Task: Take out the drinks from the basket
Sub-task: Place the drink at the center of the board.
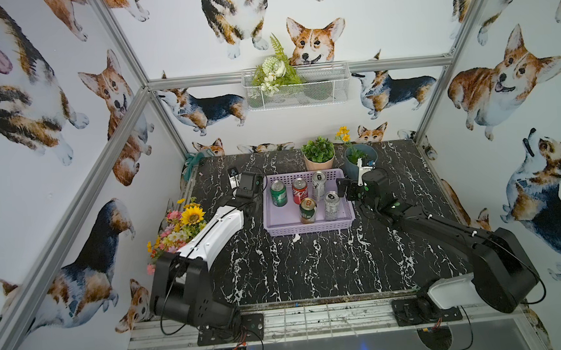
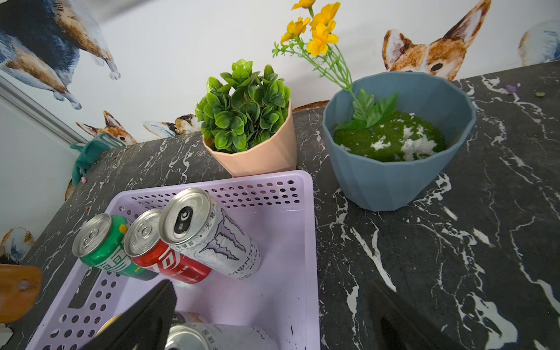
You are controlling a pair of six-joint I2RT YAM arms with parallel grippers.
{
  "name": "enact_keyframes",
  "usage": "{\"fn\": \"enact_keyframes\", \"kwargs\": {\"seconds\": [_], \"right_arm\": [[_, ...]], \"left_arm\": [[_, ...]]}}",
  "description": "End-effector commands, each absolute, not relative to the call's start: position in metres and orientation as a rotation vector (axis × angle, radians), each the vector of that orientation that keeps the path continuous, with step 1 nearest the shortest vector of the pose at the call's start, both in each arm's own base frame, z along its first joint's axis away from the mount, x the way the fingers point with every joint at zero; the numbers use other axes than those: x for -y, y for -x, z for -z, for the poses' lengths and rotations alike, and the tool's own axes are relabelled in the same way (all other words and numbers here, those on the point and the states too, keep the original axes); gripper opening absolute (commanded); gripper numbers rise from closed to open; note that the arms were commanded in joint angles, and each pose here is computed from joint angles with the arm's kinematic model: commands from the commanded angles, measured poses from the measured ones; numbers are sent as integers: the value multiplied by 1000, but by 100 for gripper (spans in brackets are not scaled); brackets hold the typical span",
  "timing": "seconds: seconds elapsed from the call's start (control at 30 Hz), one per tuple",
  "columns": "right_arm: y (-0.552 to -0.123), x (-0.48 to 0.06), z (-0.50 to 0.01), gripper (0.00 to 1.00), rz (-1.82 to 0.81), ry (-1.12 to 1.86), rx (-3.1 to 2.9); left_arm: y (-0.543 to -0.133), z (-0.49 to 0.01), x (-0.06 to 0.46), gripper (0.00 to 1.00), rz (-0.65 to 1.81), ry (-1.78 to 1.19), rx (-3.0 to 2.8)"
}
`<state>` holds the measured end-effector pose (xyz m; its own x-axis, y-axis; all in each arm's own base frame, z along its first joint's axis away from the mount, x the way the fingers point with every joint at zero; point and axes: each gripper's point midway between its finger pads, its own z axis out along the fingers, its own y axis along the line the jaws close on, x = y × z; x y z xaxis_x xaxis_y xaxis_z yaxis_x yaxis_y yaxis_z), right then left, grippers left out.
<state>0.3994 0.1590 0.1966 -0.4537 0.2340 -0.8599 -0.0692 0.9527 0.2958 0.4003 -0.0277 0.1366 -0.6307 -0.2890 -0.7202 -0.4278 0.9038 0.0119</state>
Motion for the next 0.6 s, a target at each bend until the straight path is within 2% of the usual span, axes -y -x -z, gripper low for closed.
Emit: {"fn": "enact_keyframes", "kwargs": {"seconds": [0.0,0.37,0.4,0.43,0.5,0.53,0.57], "right_arm": [[-401,-166,-200,100,-393,-107,-2000],[-397,-170,-190,100,-411,-88,-2022],[-397,-171,-190,100,-415,-86,-2024],[-397,-170,-189,100,-414,-89,-2027],[-397,-170,-189,100,-417,-93,-2026],[-397,-171,-189,100,-418,-93,-2027],[-397,-171,-188,100,-419,-94,-2029]], "left_arm": [[-425,-133,39,0,-105,568,-2220],[-418,-95,32,0,-213,546,-2251],[-417,-93,32,7,-210,549,-2254],[-416,-92,32,31,-208,552,-2258],[-414,-89,31,57,-214,559,-2262],[-414,-89,31,67,-214,560,-2263],[-413,-88,32,73,-207,559,-2265]]}}
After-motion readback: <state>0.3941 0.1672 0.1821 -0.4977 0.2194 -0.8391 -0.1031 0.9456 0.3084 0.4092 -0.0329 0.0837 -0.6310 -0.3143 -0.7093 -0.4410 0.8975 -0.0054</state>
